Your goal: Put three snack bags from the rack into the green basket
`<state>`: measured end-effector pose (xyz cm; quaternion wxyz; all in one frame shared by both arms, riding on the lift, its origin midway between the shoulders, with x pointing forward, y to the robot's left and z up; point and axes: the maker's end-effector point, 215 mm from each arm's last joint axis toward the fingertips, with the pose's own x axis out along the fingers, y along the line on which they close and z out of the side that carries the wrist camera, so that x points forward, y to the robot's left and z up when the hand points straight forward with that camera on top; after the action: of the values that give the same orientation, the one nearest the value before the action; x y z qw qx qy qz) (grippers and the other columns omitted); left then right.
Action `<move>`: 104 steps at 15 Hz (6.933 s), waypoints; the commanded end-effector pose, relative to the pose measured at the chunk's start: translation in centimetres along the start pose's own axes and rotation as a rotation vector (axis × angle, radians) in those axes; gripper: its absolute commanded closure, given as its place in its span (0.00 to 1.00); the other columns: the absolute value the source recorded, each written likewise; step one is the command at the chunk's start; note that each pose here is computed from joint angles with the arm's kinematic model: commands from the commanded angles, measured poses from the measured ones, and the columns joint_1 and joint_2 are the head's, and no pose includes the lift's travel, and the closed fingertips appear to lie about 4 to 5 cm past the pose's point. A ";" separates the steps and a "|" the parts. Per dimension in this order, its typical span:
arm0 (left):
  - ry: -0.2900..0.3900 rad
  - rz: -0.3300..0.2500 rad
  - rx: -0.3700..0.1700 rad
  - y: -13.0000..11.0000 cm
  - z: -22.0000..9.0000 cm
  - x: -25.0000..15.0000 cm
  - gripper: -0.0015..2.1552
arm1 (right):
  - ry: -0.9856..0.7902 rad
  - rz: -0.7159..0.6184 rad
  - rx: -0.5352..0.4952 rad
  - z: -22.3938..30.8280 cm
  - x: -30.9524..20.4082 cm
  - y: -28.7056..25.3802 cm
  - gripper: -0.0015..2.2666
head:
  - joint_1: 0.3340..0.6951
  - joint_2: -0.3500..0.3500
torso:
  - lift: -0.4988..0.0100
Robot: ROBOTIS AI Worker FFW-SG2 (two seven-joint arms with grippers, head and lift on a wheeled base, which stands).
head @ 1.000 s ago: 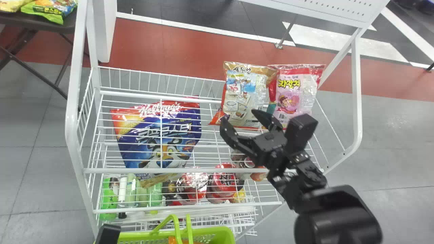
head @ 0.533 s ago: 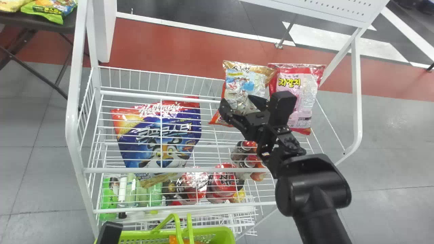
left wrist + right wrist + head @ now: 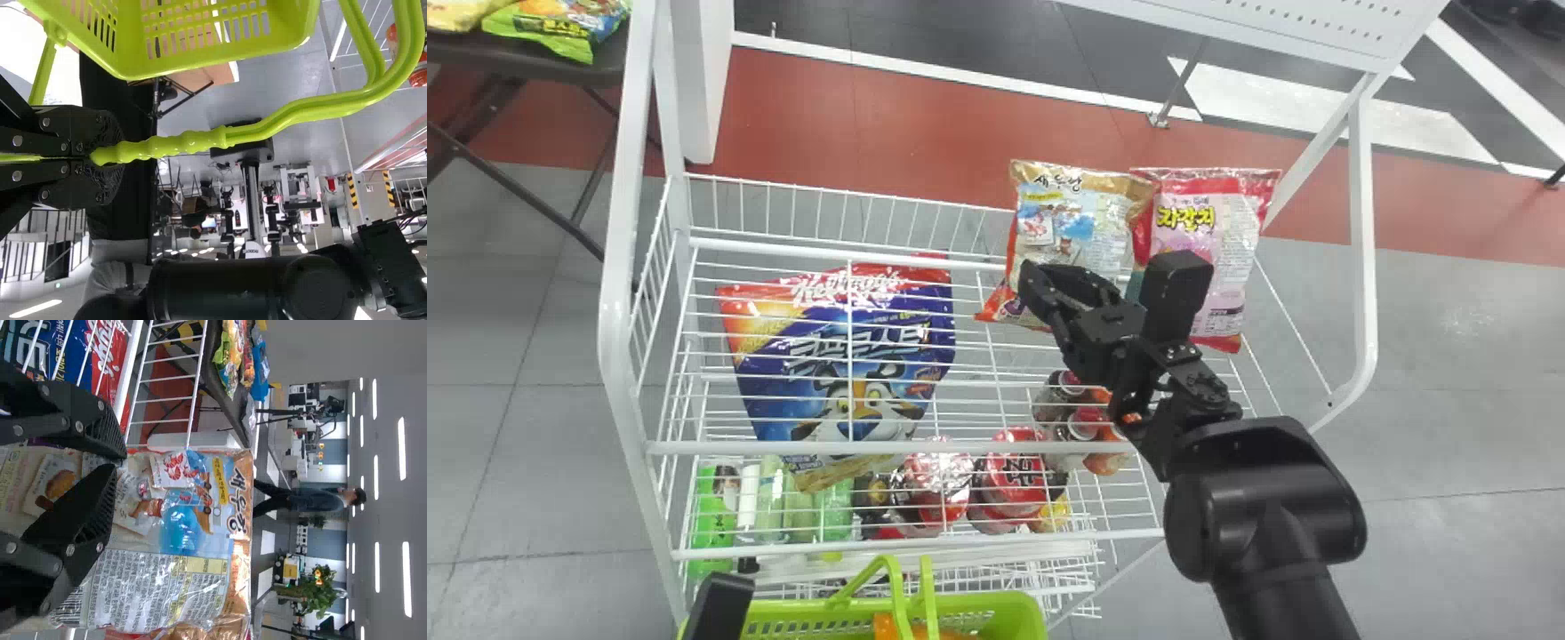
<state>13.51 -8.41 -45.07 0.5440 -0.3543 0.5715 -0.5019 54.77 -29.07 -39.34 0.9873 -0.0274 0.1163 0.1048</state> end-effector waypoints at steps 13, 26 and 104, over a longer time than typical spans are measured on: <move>0.005 -0.007 0.003 -0.3 -0.2 0.4 0.68 | -0.091 0.069 0.002 3.5 -6.4 2.6 0.96 | 1.00 0.00 | 0.98; 0.006 -0.003 0.002 -0.1 -0.1 0.3 0.68 | -0.108 -0.060 -0.005 3.5 0.0 -2.9 0.03 | 1.00 0.00 | 0.98; -0.025 -0.025 -0.005 0.5 1.1 0.0 0.68 | -0.158 0.156 0.061 4.9 -21.3 11.4 0.03 | 1.00 0.00 | 0.98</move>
<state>14.60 -8.35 -45.23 0.5459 -0.3679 0.5597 -0.5034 33.11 -21.21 -32.18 0.9785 0.0253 0.0767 0.1896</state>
